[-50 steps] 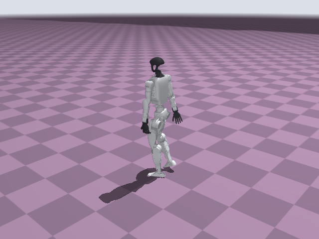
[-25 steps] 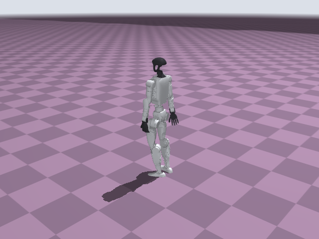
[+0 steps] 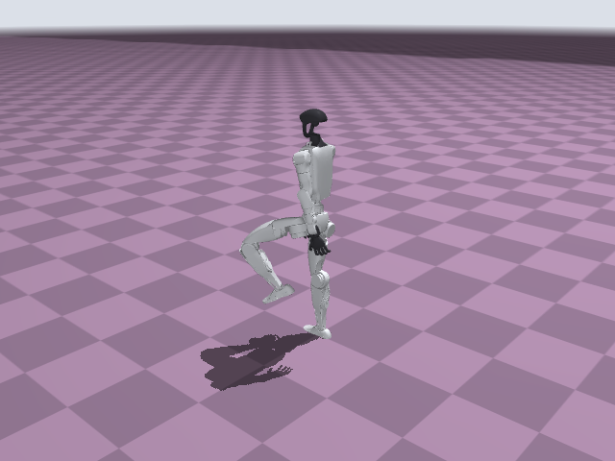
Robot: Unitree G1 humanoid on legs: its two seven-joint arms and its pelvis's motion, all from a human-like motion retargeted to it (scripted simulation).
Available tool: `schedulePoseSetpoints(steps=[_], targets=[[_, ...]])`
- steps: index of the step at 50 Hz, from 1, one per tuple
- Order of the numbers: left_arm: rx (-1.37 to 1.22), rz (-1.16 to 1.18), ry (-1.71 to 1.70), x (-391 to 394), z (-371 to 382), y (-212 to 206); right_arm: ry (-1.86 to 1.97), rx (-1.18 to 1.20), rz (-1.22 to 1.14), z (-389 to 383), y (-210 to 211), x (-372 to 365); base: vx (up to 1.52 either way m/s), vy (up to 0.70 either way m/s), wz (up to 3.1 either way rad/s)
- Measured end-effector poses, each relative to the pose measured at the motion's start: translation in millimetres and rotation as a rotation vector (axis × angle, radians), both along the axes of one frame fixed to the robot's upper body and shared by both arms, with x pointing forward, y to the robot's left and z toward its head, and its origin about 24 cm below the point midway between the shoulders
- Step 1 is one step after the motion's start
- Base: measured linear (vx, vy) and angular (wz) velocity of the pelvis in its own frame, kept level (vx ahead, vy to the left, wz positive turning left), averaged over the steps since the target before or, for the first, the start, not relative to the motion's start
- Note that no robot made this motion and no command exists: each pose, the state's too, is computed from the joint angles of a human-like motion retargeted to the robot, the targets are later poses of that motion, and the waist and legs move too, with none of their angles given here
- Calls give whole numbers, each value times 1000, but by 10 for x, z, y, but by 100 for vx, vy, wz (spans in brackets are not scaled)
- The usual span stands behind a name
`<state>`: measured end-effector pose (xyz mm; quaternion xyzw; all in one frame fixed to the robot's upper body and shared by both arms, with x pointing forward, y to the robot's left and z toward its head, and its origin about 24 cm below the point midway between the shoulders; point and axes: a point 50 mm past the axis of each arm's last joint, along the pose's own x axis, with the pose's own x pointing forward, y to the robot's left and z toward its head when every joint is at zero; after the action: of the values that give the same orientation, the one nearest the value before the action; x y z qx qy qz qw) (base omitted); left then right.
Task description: In place motions
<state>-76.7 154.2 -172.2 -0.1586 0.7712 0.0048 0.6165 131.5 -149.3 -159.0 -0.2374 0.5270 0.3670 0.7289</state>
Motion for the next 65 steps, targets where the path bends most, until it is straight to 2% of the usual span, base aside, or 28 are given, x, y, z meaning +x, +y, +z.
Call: schedulePoseSetpoints(steps=[11, 20, 24, 30, 35, 40, 50, 60, 65], targets=[[42, 23, -21, 96, -18, 97, 94, -34, -12, -97, -70, -329, 4, 1, 12], [136, -23, -73, 450, -48, 295, 293, -194, -5, -186, -402, -977, 8, -7, 31], [154, -67, -136, 783, -59, 320, 411, -267, -76, -171, -577, -1376, 5, -12, 95], [157, -187, -400, 1753, 32, 309, 509, -272, -314, -117, -696, -1752, -22, -9, 50], [204, -202, -665, 2482, 268, 379, 547, -359, -290, -70, -851, -1850, -24, -3, -23], [268, -171, -746, 2669, 358, 405, 607, -347, -286, -39, -842, -2005, -6, -7, 32], [217, -185, -640, 2338, 203, 342, 612, -336, -261, -48, -798, -2029, 3, -2, -22], [120, -182, -275, 1121, -59, 334, 511, -288, -192, -129, -685, -1654, 17, 2, -17], [106, -100, -85, 452, -50, 307, 417, -238, -136, -167, -571, -1237, 4, 8, -99]])
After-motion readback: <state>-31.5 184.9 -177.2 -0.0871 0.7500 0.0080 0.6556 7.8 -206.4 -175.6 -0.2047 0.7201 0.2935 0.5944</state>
